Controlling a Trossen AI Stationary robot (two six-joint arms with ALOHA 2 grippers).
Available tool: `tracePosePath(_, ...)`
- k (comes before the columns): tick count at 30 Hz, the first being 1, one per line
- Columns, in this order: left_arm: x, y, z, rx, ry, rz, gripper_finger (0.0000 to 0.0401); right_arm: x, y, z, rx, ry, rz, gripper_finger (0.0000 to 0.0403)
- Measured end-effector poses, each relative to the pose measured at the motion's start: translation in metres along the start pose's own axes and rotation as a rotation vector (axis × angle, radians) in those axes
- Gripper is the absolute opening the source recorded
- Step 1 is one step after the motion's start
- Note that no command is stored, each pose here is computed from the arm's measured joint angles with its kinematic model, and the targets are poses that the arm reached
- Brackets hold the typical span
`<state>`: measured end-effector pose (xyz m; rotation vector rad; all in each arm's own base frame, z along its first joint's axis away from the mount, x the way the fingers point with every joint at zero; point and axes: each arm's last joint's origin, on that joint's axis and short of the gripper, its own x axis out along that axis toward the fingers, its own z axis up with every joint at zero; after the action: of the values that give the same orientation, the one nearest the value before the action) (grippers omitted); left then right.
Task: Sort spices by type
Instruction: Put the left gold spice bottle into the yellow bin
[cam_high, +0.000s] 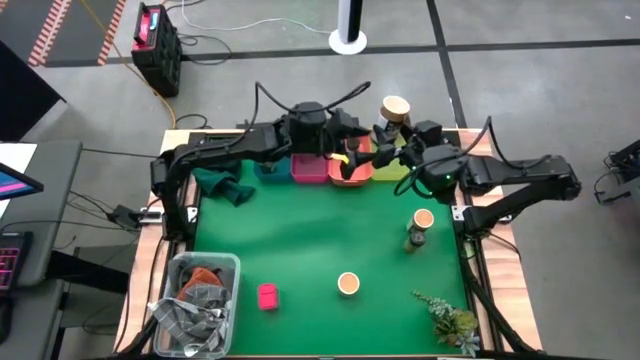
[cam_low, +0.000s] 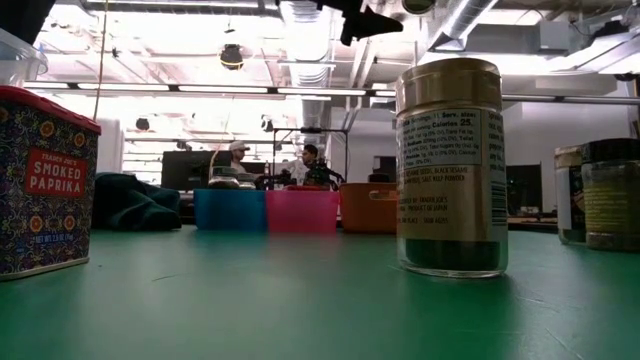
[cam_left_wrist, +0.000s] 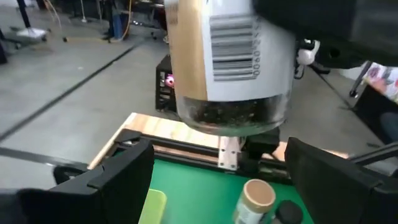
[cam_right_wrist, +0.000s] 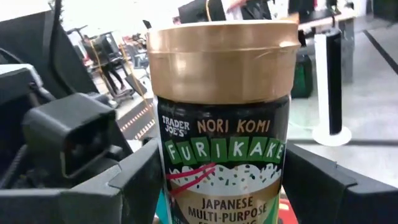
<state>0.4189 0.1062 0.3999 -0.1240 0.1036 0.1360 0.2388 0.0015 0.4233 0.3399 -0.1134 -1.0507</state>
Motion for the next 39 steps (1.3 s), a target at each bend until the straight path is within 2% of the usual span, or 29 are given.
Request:
tracePosePath(4, 0.001, -0.004, 0.001, -0.022, -0.015, -0.010, 0.0346, 0.001, 0.004, 0.001, -0.017, -0.008, 0.024, 0.0306)
tracePosePath(17, 0.001, -0.010, 0.009, 0.013, -0.099, -0.030, 0.0346, -0.001, 0.009, 0.003, 0.024, -0.014, 0.061, 0.0306)
tracePosePath(33, 0.001, -0.015, 0.008, 0.032, -0.097, -0.050, 0.0336, -0.006, 0.011, 0.002, 0.024, -0.008, 0.082, 0.0306)
tracePosePath(39, 0.001, -0.015, 0.009, 0.077, -0.109, -0.049, 0.0334, -0.006, 0.011, 0.002, 0.019, -0.002, 0.092, 0.0306)
